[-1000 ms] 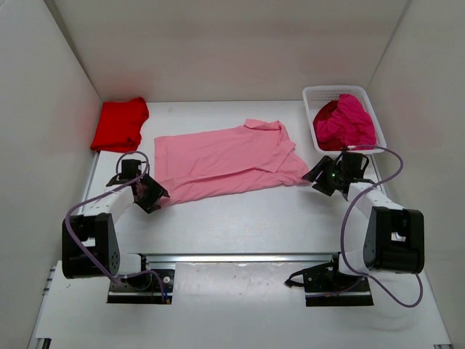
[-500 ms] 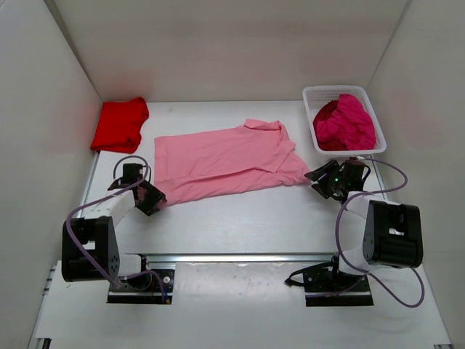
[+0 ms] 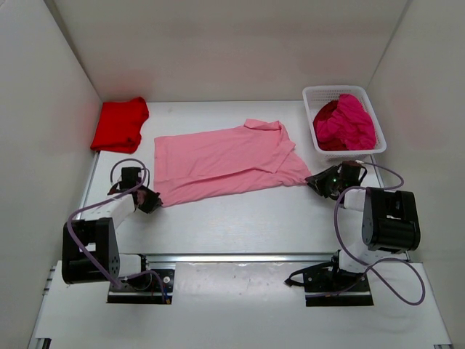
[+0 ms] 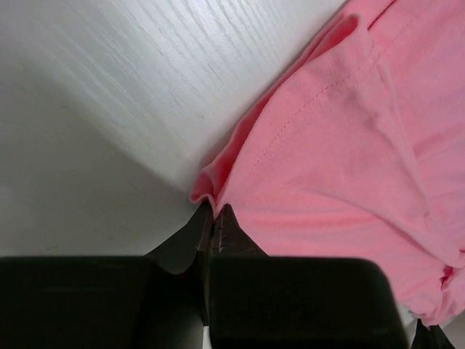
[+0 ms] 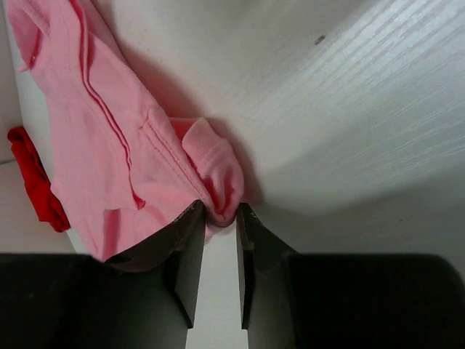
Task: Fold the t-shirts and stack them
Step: Fold the flattened tshirt in 1/3 of the way
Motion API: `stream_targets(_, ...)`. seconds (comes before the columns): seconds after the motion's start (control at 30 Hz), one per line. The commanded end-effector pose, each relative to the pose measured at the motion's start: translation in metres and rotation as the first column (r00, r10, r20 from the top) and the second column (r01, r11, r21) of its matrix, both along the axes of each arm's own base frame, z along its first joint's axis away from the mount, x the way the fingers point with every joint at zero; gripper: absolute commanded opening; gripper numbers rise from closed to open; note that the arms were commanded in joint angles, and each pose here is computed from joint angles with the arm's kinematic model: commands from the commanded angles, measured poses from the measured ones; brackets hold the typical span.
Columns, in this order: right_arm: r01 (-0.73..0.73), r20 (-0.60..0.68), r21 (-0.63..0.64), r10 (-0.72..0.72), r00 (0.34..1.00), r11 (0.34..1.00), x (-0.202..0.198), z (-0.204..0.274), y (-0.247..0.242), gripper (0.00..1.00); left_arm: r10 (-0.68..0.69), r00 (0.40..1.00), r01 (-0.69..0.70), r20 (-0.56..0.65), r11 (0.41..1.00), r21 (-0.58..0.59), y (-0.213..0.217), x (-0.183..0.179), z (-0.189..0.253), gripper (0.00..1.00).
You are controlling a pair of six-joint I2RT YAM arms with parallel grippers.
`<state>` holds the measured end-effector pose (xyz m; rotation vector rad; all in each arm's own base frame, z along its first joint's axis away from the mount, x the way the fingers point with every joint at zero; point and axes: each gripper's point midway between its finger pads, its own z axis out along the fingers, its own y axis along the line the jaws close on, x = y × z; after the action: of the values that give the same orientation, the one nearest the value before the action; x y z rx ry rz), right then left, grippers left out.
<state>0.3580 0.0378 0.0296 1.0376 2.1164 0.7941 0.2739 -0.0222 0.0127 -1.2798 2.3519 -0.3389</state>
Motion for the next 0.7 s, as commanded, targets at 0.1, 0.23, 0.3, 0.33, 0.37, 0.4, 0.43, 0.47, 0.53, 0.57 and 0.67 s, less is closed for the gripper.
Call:
stream_targets(0.1,0.011,0.029,-0.013,-0.011,1.000,1.000,0.005,0.007,-0.002,0.08,0.004,1.000,-0.001,-0.028,0.994,0.105,0.025,-0.007,0.008,0.00)
stream_targets(0.23,0.035,-0.013,-0.038,-0.036,0.999,0.999,-0.026,0.004,-0.012,0.03,-0.028,0.999,0.037,-0.046,0.976,0.213,0.042,-0.001,0.023,0.00)
stream_targets(0.3,0.052,-0.086,-0.028,-0.054,0.995,0.998,-0.049,-0.001,-0.017,0.04,-0.052,0.997,0.067,-0.064,0.960,0.271,0.048,0.002,0.031,0.00)
stream_targets(0.33,0.061,-0.085,-0.044,-0.064,0.994,0.997,-0.052,0.003,-0.021,0.03,-0.063,0.995,0.082,-0.074,0.951,0.297,0.051,0.003,0.033,0.00)
stream_targets(0.37,0.048,-0.131,-0.052,-0.054,0.990,0.998,-0.064,-0.001,-0.018,0.02,-0.072,0.994,0.094,-0.084,0.949,0.299,0.050,0.002,0.033,0.00)
stream_targets(0.4,0.042,-0.184,-0.058,-0.052,0.981,0.997,-0.074,-0.006,-0.016,0.03,-0.075,0.992,0.102,-0.099,0.948,0.301,0.051,0.000,0.031,0.00)
stream_targets(0.43,0.012,-0.197,-0.052,-0.022,0.980,0.999,-0.078,-0.005,-0.006,0.03,-0.079,0.990,0.112,-0.119,0.949,0.296,0.051,-0.005,0.028,0.00)
stream_targets(0.47,-0.008,-0.230,-0.038,-0.001,0.973,0.999,-0.089,-0.009,0.004,0.04,-0.081,0.985,0.124,-0.153,0.946,0.299,0.053,-0.014,0.023,0.00)
stream_targets(0.53,-0.021,-0.239,-0.014,0.017,0.971,1.000,-0.097,-0.006,0.016,0.06,-0.086,0.973,0.152,-0.215,0.938,0.313,0.056,-0.029,0.016,0.00)
stream_targets(0.57,-0.014,-0.262,-0.004,0.013,0.965,1.000,-0.105,-0.006,0.019,0.07,-0.086,0.964,0.169,-0.253,0.930,0.326,0.061,-0.037,0.013,0.00)
stream_targets(0.67,0.010,-0.325,-0.070,-0.032,0.945,0.998,-0.122,-0.012,0.008,0.30,-0.109,0.951,0.204,-0.291,0.925,0.321,0.063,-0.045,0.016,0.42)
